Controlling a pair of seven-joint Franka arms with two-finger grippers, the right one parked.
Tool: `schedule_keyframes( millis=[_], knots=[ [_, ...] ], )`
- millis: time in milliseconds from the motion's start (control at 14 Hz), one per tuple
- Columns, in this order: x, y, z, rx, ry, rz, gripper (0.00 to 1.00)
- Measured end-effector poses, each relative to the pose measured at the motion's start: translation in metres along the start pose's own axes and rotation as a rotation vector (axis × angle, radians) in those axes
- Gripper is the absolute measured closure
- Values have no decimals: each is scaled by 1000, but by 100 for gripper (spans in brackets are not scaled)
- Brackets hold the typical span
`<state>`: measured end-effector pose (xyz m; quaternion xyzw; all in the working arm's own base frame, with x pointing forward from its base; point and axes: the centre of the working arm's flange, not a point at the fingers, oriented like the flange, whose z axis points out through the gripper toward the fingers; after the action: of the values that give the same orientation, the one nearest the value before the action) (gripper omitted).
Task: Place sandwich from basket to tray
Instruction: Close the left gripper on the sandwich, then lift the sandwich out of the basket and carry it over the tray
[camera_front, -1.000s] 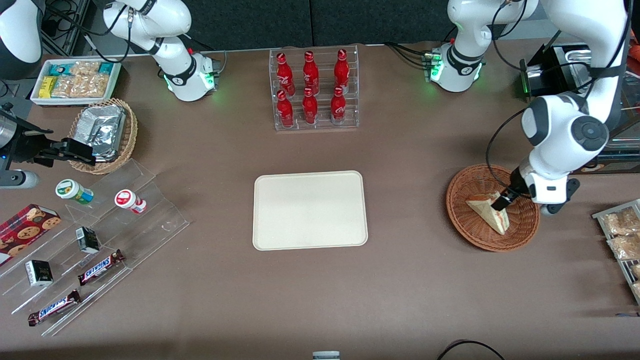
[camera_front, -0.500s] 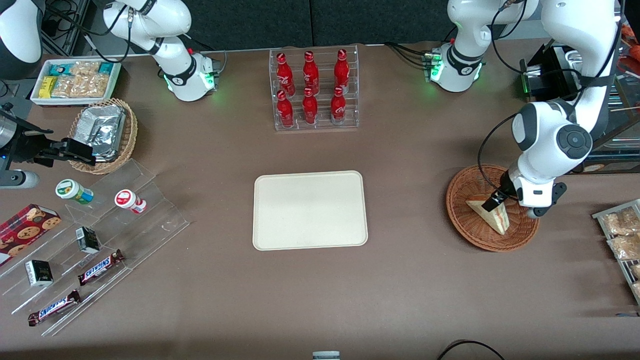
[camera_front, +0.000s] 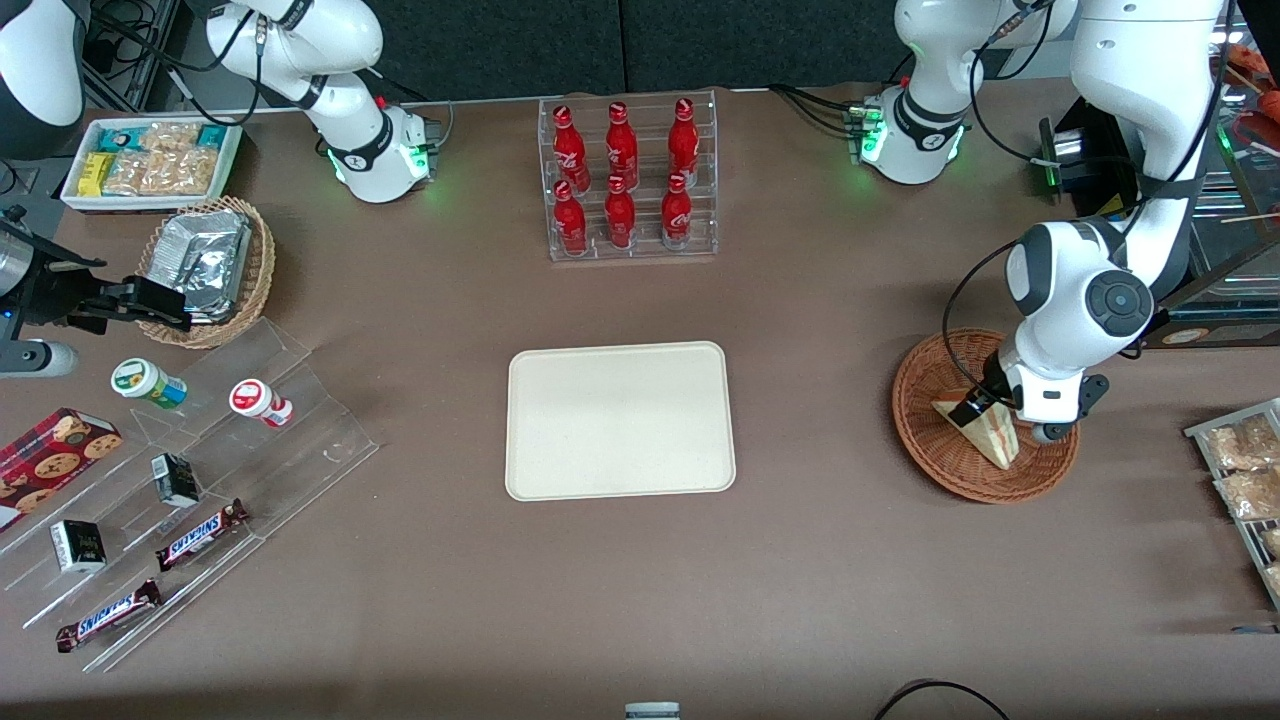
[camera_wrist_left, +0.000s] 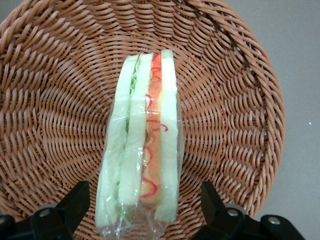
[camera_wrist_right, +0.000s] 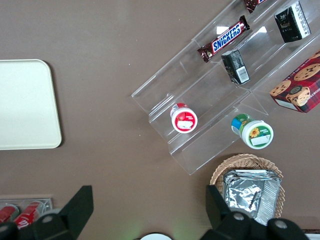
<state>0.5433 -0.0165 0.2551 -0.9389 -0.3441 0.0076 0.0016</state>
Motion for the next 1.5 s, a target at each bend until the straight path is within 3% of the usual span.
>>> schedule_keyframes(
  millis=[286,500,786,1000,1214,1500],
  knots=[
    [0,0,0,21,17,34,48],
    [1,0,-4,36,16,45,71],
    [-3,19,-64,123,-23,93,76],
    [-30,51,-130,148,-24,150,76],
    [-76,97,-174,144,1,202,76],
    [-160,165,-208,91,45,342,76]
  ],
)
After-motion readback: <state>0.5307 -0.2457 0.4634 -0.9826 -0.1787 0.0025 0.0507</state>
